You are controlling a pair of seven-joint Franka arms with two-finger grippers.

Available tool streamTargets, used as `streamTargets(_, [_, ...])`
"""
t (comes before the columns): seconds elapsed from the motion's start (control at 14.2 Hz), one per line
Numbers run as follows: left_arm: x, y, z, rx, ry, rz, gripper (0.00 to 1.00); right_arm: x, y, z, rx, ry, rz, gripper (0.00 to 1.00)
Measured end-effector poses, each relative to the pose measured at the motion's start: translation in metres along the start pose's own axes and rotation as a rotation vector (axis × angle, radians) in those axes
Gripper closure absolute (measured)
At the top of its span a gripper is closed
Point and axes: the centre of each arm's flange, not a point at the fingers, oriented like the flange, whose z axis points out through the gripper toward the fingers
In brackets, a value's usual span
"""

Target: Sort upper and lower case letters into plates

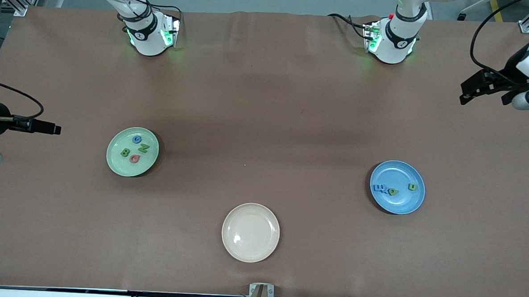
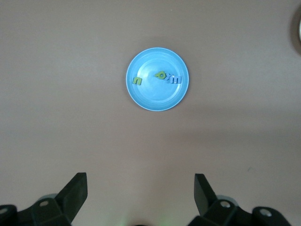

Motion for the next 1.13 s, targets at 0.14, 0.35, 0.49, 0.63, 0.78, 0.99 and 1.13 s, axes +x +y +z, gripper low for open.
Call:
streamTargets(0.14, [0.0,-0.002,0.0,0.0,-0.001,-0.003,0.0,-0.012,-0.005,-0.002,-0.004,0.0,-0.01,0.0])
streamTargets(0.35, [-0.001,0.005,0.0,0.001,-0.001,0.01,0.0,-0.028,-0.018,-0.007,-0.019,0.013,-0.033,0.0])
streamTargets(0.49, [-0.001,0.006,0.0,0.001,-0.001,0.013,0.0,-0.039,-0.027,-0.012,-0.033,0.026,-0.048,0.0])
streamTargets(0.63, [-0.001,0.006,0.0,0.001,-0.001,0.013,0.0,-0.052,-0.03,-0.016,-0.037,0.043,-0.055,0.0])
streamTargets(0.78, [-0.001,0.007,0.0,0.001,-0.001,0.014,0.0,-0.065,-0.029,-0.015,-0.042,0.061,-0.058,0.0])
streamTargets(0.99, [0.0,0.007,0.003,0.001,-0.005,0.014,0.0,-0.081,-0.025,-0.011,-0.043,0.078,-0.07,0.0])
streamTargets(1.13, [0.001,0.007,0.004,0.001,-0.007,0.014,0.0,-0.088,-0.024,-0.014,-0.043,0.087,-0.084,0.0])
